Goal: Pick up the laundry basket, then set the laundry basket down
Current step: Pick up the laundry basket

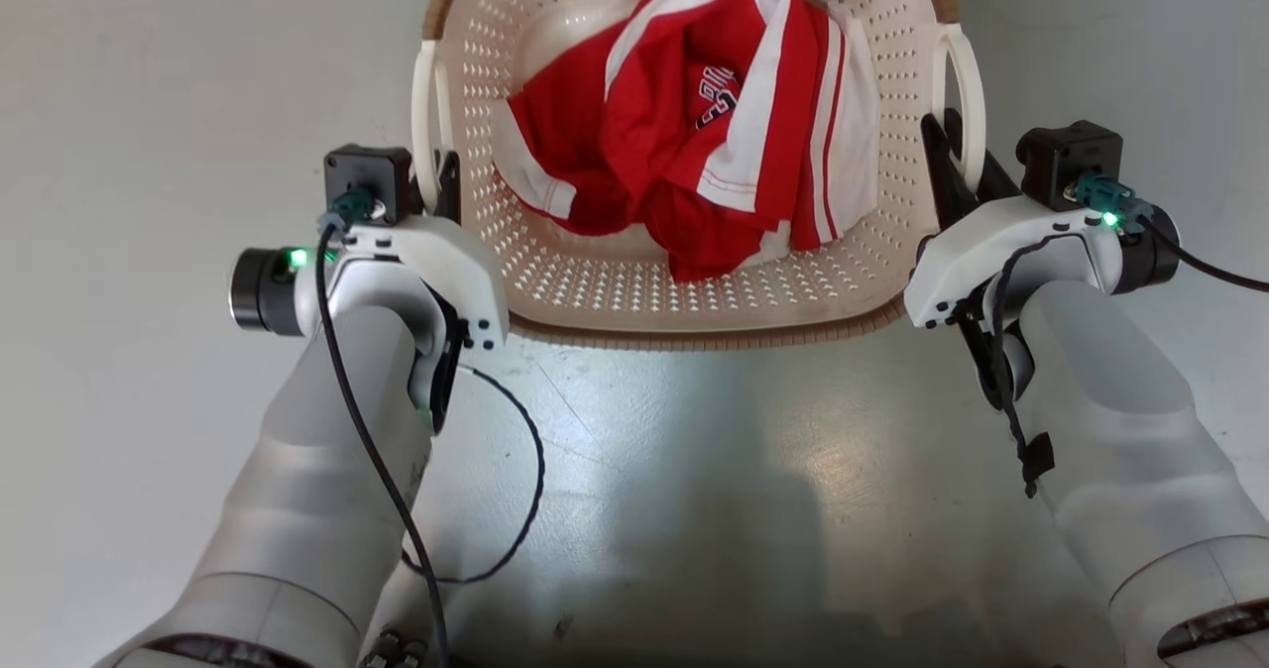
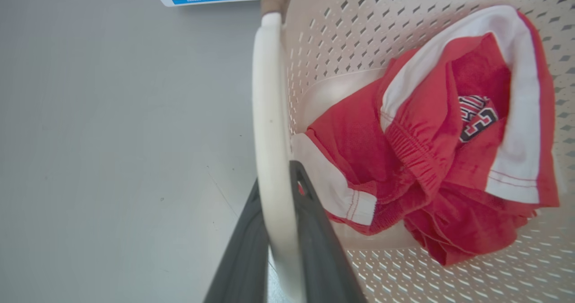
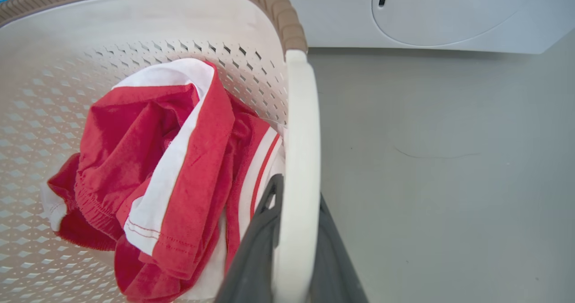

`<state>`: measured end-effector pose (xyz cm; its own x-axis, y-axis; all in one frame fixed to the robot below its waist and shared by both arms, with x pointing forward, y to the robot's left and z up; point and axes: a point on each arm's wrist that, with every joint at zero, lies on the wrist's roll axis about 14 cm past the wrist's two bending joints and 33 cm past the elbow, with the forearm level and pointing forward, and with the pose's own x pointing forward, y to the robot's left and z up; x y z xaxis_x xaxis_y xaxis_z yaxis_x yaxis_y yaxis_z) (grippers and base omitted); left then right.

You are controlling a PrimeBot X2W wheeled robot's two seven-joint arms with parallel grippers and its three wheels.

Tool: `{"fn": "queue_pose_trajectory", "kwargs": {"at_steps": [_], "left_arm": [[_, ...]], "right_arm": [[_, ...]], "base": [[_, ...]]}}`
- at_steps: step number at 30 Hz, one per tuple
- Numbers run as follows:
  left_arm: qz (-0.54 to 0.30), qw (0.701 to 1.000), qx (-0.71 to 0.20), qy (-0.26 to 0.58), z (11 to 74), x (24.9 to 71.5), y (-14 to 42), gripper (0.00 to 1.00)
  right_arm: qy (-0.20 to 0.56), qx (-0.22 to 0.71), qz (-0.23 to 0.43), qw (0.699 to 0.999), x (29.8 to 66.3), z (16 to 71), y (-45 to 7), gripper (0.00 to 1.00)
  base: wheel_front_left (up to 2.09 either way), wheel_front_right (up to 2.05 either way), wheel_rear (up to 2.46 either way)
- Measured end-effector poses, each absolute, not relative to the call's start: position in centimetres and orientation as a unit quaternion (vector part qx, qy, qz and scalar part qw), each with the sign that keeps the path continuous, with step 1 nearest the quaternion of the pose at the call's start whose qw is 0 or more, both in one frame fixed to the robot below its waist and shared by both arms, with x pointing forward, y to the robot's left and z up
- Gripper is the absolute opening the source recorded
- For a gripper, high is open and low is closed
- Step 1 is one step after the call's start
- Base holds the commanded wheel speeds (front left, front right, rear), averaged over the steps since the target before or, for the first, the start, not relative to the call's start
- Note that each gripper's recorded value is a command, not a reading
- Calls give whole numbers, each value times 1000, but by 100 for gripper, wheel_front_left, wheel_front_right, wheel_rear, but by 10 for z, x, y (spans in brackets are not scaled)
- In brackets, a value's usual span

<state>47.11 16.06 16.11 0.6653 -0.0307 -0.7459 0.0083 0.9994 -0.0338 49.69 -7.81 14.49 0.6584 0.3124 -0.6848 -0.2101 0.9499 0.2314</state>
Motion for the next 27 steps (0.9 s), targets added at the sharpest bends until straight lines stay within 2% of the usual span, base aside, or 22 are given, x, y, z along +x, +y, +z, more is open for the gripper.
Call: {"fn": "queue_pose_trajectory", "kwargs": {"at_steps": [12, 27], "left_arm": [[-6, 919, -32, 392, 195, 464, 148, 0], [-4, 919, -49, 390, 246, 402, 136, 0]], "right_arm": [[378, 51, 133, 915, 495, 182, -92, 0], [388, 57, 127, 911, 432, 242, -100, 0]], "base": [[0, 0, 0], [0, 0, 0]]}}
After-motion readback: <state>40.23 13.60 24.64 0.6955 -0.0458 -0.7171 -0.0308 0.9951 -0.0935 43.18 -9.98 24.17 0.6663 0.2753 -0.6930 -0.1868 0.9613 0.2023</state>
